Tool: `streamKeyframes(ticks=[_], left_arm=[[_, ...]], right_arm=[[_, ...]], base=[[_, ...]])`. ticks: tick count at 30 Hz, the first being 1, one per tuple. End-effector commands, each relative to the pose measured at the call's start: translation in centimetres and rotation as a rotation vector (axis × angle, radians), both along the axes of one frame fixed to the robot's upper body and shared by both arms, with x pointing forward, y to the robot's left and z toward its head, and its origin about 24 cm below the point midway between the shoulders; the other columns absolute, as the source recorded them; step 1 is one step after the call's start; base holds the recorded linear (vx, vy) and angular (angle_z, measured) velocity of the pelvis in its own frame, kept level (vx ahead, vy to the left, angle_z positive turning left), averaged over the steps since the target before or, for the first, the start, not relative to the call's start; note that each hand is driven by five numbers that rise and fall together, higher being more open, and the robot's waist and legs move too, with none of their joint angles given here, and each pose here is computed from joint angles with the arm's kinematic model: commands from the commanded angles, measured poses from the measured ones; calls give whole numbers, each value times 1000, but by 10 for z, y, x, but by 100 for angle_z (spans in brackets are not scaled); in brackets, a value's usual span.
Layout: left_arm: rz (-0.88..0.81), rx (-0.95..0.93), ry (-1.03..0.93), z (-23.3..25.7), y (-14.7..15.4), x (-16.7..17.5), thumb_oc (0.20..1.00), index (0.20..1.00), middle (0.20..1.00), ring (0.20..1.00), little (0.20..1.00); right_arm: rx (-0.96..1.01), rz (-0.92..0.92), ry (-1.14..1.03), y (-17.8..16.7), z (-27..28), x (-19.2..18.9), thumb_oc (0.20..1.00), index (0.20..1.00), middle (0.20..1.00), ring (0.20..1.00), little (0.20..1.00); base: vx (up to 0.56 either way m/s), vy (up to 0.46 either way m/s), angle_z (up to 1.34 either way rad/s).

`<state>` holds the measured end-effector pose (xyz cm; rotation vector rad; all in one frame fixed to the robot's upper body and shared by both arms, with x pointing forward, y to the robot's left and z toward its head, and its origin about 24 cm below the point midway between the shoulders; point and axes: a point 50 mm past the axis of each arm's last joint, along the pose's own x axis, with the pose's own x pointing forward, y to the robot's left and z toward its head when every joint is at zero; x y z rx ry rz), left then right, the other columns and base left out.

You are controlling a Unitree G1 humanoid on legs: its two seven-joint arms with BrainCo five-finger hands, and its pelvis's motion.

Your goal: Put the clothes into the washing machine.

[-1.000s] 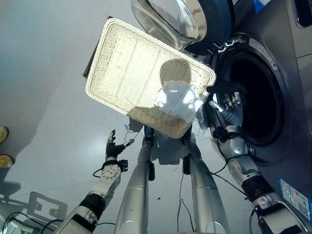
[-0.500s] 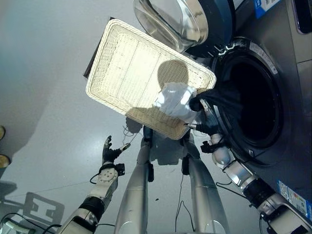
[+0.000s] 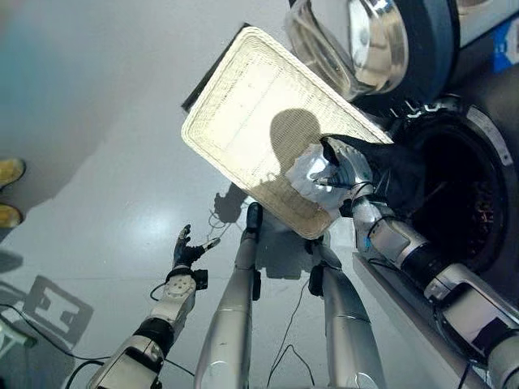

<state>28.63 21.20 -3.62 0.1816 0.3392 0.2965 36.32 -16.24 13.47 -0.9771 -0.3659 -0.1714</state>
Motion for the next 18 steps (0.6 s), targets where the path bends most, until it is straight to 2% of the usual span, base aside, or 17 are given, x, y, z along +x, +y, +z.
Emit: streamKeyframes(ticks=[1, 3, 6, 12, 14, 16, 18], left_arm=[[2, -10, 9, -3, -4, -3, 1000, 1000, 1000, 1000, 1000], [12, -15, 16, -7, -5, -6, 1000, 1000, 1000, 1000, 1000], [25, -25, 21, -11, -6, -9, 1000, 1000, 1000, 1000, 1000], [35, -35, 14, -11, -9, -9, 1000, 1000, 1000, 1000, 1000], [32, -33, -3, -8, -7, -7, 1000, 1000, 1000, 1000, 1000], [29, -31, -9, -6, -7, -6, 1000, 1000, 1000, 1000, 1000], [18, -20, -22, -2, -5, -4, 1000, 1000, 1000, 1000, 1000]], right_arm=[[269, 74, -87, 7, 17, -7, 1000, 1000, 1000, 1000, 1000], [560, 79, -70, 4, 13, -10, 1000, 1000, 1000, 1000, 1000], [744, 41, -79, -2, 2, -15, 1000, 1000, 1000, 1000, 1000], [609, -34, -74, -11, -9, -17, 1000, 1000, 1000, 1000, 1000], [351, -131, -57, -23, -12, -14, 1000, 1000, 1000, 1000, 1000], [307, -155, -62, -29, -9, -13, 1000, 1000, 1000, 1000, 1000], [383, -169, -80, -46, 1, -9, 1000, 1000, 1000, 1000, 1000]], base=[[0, 0, 0], [12, 57, 1], [10, 58, -1], [1, 7, 0], [0, 0, 0], [-9, -22, -8], [-18, -43, -11]])
